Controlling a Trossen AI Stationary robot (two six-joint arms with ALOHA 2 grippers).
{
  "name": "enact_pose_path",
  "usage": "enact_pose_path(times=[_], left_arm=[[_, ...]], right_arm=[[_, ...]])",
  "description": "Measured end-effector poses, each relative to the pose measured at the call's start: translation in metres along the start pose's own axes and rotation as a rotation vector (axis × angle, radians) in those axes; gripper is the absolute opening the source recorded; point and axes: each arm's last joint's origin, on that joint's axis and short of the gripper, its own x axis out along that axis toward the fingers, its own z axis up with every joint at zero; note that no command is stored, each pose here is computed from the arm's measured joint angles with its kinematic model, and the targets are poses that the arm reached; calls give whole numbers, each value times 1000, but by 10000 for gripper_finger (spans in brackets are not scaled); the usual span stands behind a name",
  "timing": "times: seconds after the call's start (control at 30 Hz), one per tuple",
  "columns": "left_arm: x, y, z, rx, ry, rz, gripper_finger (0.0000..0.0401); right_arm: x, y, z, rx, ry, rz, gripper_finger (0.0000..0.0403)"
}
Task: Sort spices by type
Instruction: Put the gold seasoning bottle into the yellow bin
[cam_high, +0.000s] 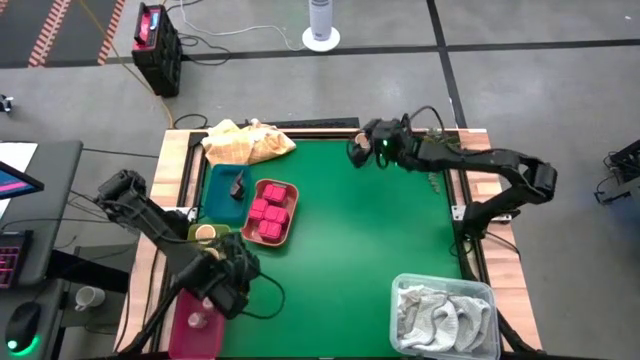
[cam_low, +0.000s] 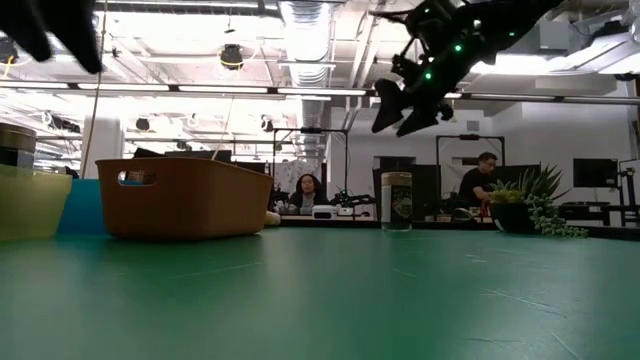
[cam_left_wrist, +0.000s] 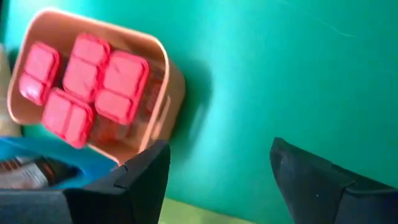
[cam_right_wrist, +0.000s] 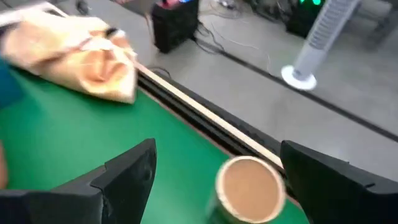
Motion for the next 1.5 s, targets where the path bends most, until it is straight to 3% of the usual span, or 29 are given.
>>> enact_pose_path(times=[0.1,0.2,0.4,0.63,0.8,0.97,1.17,1.33,1.5], left_arm=[[6,8,8,36,6,16,265],[10,13,12,61,14,27,265],[11,15,13,92,21,29,265],[10,14,11,93,33,16,265],[10,13,11,81,45,2,265],[10,13,11,82,54,-7,265],[10,14,9,89,72,-3,265],[10,15,7,76,95,6,265],[10,16,7,71,97,8,265]], right_arm=[[11,-17,3,7,91,-58,368],[27,-23,-3,45,148,-33,368],[50,-18,-21,25,211,-64,368],[53,-13,-24,30,212,-67,368],[52,-14,-23,39,192,-166,363],[51,-15,-28,39,233,-178,354],[48,-11,-34,13,311,-92,351],[39,12,-38,-79,325,2,351],[22,34,-35,-83,300,105,351]])
